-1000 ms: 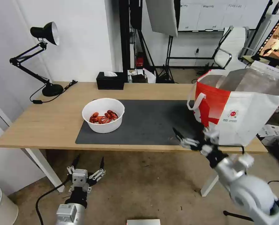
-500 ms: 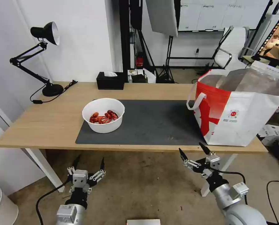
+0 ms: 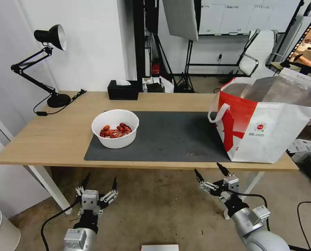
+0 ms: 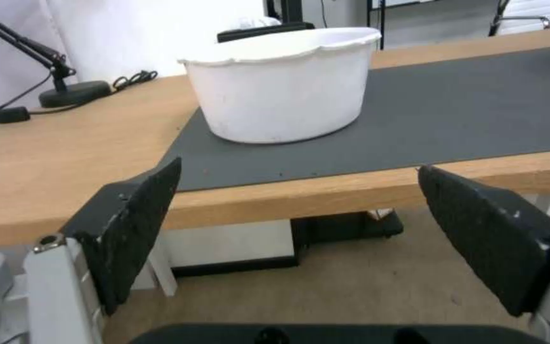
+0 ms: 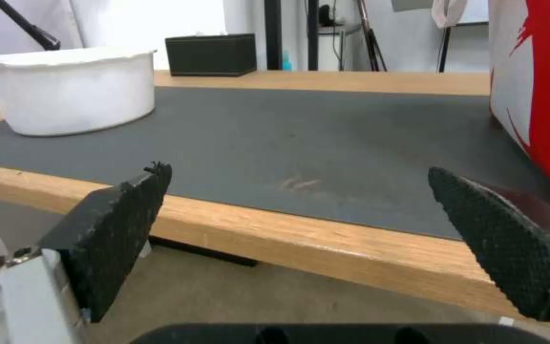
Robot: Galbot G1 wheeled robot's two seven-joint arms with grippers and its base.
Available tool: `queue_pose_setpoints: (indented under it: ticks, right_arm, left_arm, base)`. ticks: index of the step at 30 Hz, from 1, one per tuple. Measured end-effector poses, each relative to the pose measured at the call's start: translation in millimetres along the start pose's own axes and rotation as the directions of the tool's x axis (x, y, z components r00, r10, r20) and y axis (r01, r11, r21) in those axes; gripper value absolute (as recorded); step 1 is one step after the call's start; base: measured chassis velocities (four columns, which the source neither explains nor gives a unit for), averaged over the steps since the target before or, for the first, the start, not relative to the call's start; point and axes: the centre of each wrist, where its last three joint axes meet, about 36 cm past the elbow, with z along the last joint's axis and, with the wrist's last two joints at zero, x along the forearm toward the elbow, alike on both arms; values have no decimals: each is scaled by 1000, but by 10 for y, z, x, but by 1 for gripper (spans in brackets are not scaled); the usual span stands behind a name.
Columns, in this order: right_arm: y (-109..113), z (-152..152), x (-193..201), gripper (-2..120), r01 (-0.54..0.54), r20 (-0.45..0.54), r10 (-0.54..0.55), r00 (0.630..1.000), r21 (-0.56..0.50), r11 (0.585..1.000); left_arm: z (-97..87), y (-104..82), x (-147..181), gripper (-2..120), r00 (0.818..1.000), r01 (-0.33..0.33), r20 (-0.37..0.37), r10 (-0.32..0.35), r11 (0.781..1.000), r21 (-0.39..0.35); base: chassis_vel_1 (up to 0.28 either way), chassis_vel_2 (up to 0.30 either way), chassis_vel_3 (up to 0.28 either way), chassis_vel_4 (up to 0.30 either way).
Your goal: Pick up the trash from the table and place it into the takeout bag.
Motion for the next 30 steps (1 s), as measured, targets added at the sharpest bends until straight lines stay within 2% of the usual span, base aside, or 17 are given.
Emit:
queue_pose_setpoints:
  ticks: [11, 15, 16, 18, 19, 22, 23, 24, 26, 27, 30]
  right_arm:
    - [0, -6, -5, 100, 0, 1, 0, 1000, -1, 1000]
    - [0, -8, -6, 100, 0, 1, 0, 1000, -1, 1000]
    - [0, -8, -6, 100, 0, 1, 0, 1000, -1, 1000]
    - [0, -9, -6, 100, 0, 1, 0, 1000, -1, 1000]
    - [0, -9, -6, 100, 0, 1, 0, 1000, -1, 1000]
    - [0, -11, -7, 100, 0, 1, 0, 1000, -2, 1000]
    - [0, -11, -7, 100, 0, 1, 0, 1000, -2, 1000]
    - [0, -11, -7, 100, 0, 1, 0, 1000, -2, 1000]
    - [-1, -12, -8, 100, 0, 2, 0, 1000, -2, 1000]
    - [-1, -12, -8, 100, 0, 2, 0, 1000, -2, 1000]
    - [-1, -12, -8, 100, 0, 2, 0, 1000, -2, 1000]
  left_arm:
    - [17, -19, -22, 100, 1000, -5, -2, 5, 1000, 6]
    - [-57, 39, -104, 100, 1000, 12, 7, -12, 1000, 21]
    - [-132, 60, -149, 100, 999, 33, 9, -33, 999, 38]
    - [-424, 141, -305, 100, 997, 76, -14, -75, 991, 108]
    - [-424, 141, -305, 100, 997, 76, -14, -75, 991, 108]
    - [-950, 412, -713, 100, 991, 128, -70, -115, 966, 223]
    - [-950, 412, -713, 100, 991, 128, -70, -115, 966, 223]
    - [-1047, 485, -804, 100, 990, 133, -86, -115, 961, 241]
    - [-1310, 702, -1057, 100, 978, 157, -175, -111, 949, 275]
    - [-1310, 702, -1057, 100, 978, 157, -175, -111, 949, 275]
    - [-1583, 946, -1385, 100, 957, 164, -283, -65, 926, 341]
  base:
    - [0, 0, 0, 0]
    - [0, 0, 0, 0]
    - [0, 0, 0, 0]
    - [0, 0, 0, 0]
    - [0, 0, 0, 0]
    - [0, 0, 0, 0]
    - [0, 0, 0, 0]
    - [0, 0, 0, 0]
    - [0, 0, 0, 0]
    - [0, 0, 0, 0]
    - [0, 0, 0, 0]
